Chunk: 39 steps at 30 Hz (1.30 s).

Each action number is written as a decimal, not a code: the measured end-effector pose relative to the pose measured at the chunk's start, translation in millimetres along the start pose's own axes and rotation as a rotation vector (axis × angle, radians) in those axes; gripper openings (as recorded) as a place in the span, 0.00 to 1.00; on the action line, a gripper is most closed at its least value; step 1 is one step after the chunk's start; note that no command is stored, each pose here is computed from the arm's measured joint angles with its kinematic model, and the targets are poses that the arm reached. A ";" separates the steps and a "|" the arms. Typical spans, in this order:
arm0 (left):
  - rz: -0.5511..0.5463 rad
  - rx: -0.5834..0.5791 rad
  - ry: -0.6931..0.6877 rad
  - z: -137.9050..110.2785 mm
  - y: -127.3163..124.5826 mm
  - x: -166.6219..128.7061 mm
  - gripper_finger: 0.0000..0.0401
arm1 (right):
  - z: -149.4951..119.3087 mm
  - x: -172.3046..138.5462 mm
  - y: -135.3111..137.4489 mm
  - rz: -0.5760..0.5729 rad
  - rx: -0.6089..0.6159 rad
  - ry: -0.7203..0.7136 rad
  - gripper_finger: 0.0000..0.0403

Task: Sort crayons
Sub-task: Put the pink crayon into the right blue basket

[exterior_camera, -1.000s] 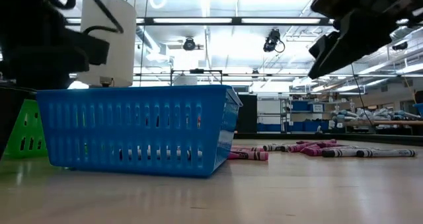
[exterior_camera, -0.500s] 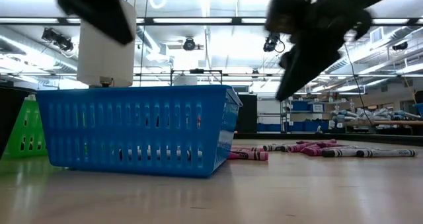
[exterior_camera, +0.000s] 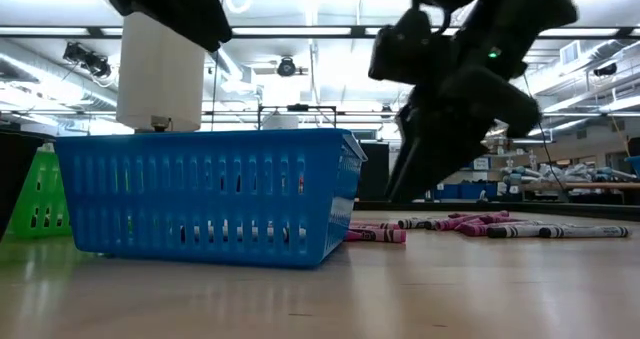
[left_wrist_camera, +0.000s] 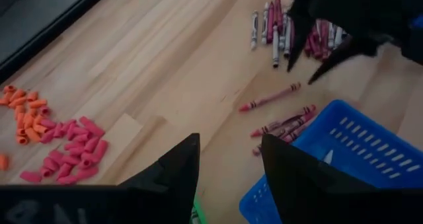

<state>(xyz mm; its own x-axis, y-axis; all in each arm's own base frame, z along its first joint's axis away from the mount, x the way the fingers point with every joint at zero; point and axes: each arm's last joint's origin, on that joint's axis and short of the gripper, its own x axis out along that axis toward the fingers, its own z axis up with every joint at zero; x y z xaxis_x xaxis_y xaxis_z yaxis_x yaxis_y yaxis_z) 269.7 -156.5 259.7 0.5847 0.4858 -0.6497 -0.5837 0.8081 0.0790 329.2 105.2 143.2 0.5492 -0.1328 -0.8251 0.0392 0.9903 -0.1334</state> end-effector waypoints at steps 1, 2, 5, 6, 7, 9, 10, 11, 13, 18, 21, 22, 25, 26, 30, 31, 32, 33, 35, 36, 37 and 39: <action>-0.007 -0.009 -0.005 0.6 -0.9 0.0 0.43 | 0.1 1.5 2.0 -0.005 -0.019 -0.011 0.36; -0.011 -0.016 -0.008 1.0 -1.5 0.1 0.43 | 0.8 3.6 3.9 -0.001 -0.032 -0.025 0.36; -0.022 -0.030 -0.014 1.8 -2.9 0.1 0.43 | -0.8 9.2 5.6 0.005 -0.048 -0.023 0.36; -0.023 -0.031 -0.015 1.9 -3.1 0.1 0.43 | -0.6 10.2 4.6 0.003 -0.045 -0.024 0.36; -0.021 -0.028 -0.013 1.6 -2.8 0.2 0.43 | 0.6 11.8 4.4 0.002 -0.040 -0.034 0.36; -0.026 -0.037 -0.016 2.1 -3.4 0.1 0.43 | -0.7 14.8 1.7 -0.010 -0.041 -0.019 0.36; -0.024 -0.040 -0.016 2.0 -3.2 0.1 0.43 | -1.8 17.8 0.1 -0.014 -0.048 -0.010 0.36; -0.021 -0.041 -0.021 1.9 -3.4 0.4 0.43 | -1.9 20.5 -0.6 -0.015 -0.049 -0.011 0.36; -0.017 -0.043 -0.032 1.9 -4.4 1.2 0.43 | -4.7 23.5 -3.9 -0.021 -0.049 0.008 0.36; -0.019 -0.047 -0.045 2.0 -5.3 0.5 0.43 | -7.8 28.4 -9.7 -0.007 -0.029 0.016 0.35; -0.026 -0.033 -0.061 2.3 -6.9 -0.4 0.43 | -10.3 28.5 -14.9 0.024 -0.012 0.032 0.31; -0.027 -0.029 -0.063 2.4 -7.1 -0.4 0.43 | -11.0 29.0 -16.5 0.031 -0.009 0.039 0.29; -0.030 -0.026 -0.067 2.7 -7.7 -0.4 0.43 | -10.8 30.3 -20.4 0.062 0.004 0.051 0.23; -0.029 -0.025 -0.066 2.8 -7.5 -0.3 0.43 | -10.7 30.7 -21.7 0.073 0.008 0.056 0.21; -0.030 -0.018 -0.067 2.9 -7.7 -0.3 0.43 | -11.0 31.0 -26.6 0.090 0.019 0.074 0.13; -0.031 -0.016 -0.067 2.9 -7.7 -0.3 0.43 | -11.1 31.1 -28.0 0.092 0.022 0.078 0.11; -0.030 -0.010 -0.068 2.9 -7.7 -0.2 0.43 | -11.2 31.3 -29.3 0.093 0.024 0.082 0.10; -0.031 0.001 -0.076 1.6 -8.5 1.4 0.43 | -10.8 29.7 -30.9 0.093 0.024 0.084 0.09; -0.025 0.050 -0.097 -4.6 -10.6 6.2 0.43 | -10.7 27.5 -34.1 0.090 0.026 0.091 0.08; -0.020 0.075 -0.109 -8.7 -11.7 9.6 0.43 | -11.1 26.1 -35.7 0.087 0.026 0.097 0.08; -0.021 0.091 -0.115 -13.0 -12.5 13.4 0.43 | -11.5 24.3 -37.5 0.085 0.027 0.104 0.08; -0.019 0.114 -0.119 -20.3 -11.5 19.6 0.43 | -11.8 19.3 -40.5 0.080 0.024 0.116 0.09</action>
<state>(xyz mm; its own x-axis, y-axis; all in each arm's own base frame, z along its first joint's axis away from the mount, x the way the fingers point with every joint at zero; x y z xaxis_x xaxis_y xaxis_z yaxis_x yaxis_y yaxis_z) 276.5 -162.9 230.7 0.6615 0.5005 -0.5585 -0.5082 0.8468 0.1570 328.4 62.1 126.1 0.4512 -0.0556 -0.8907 0.0194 0.9984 -0.0526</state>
